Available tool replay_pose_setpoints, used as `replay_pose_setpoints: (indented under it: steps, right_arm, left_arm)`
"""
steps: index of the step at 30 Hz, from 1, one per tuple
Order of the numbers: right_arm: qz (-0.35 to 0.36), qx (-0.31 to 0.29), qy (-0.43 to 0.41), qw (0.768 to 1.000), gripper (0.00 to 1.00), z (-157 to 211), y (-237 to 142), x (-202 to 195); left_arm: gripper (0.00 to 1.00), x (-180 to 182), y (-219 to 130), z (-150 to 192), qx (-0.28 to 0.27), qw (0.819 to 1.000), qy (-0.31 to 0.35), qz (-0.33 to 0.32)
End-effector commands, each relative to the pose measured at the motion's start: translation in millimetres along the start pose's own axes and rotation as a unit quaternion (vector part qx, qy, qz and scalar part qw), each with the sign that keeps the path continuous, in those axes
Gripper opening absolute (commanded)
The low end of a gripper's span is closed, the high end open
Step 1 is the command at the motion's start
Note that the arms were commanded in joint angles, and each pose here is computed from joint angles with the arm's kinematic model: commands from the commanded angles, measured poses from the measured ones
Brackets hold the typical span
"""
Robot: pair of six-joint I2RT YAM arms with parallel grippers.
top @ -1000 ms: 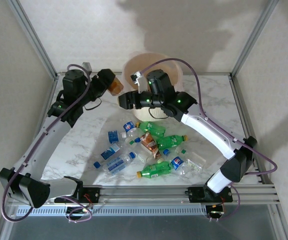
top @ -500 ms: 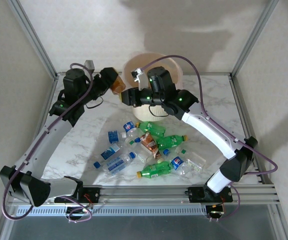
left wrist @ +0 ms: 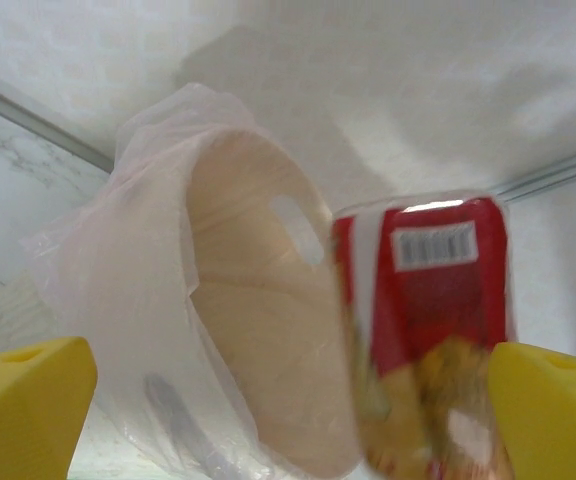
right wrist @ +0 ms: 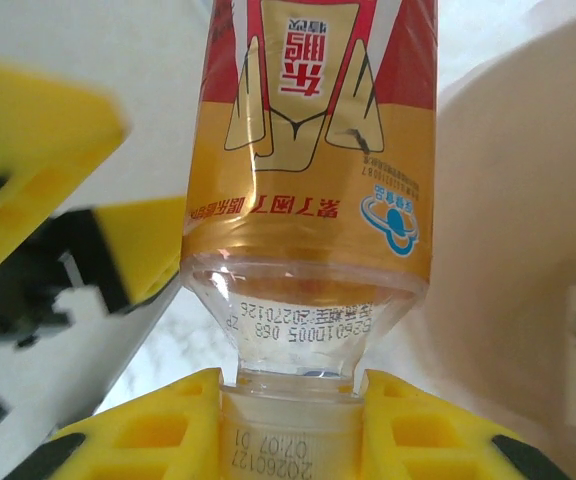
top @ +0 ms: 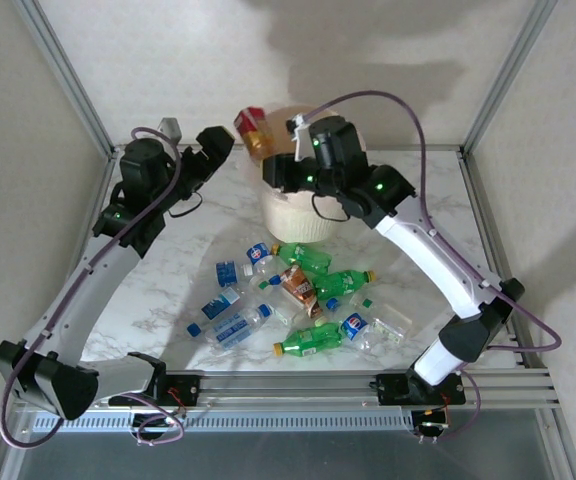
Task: Put the plastic bottles in the bin
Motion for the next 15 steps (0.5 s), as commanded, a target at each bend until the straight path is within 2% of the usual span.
replay_pose_setpoints:
  steps: [1,7,15]
  right_arm:
    - [0.078,0.015,0.008,0.997,0.24,-2.6,1.7,-35.9]
    - [0.134,0.052,0.030,0.989,0.24,6.4,10.3,-79.7]
    - [0.169,0.086,0.031,0.981,0.25,23.8,26.9,-102.9]
  left_arm:
    - [1.00,-12.3,-10.0,-6.1,-0.019,1.000,0.018,0.015]
    - [0.99,4.0,-4.9,1.8,-0.012,1.000,0.024,-0.010]
    - [0.99,15.9,4.4,20.6,0.004,0.999,0.029,-0.024]
Point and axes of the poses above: each hand's point on the last joint's axis, 136 mm out from that joint toward the fingers, its own y axis out along the fingers, its own x axis along the line the jaws close on, z = x × y, the point moved 1 cm from there along -y, back along the fingers, and after that the axes turned 7 degrees about -y, right-handed, at the moved point
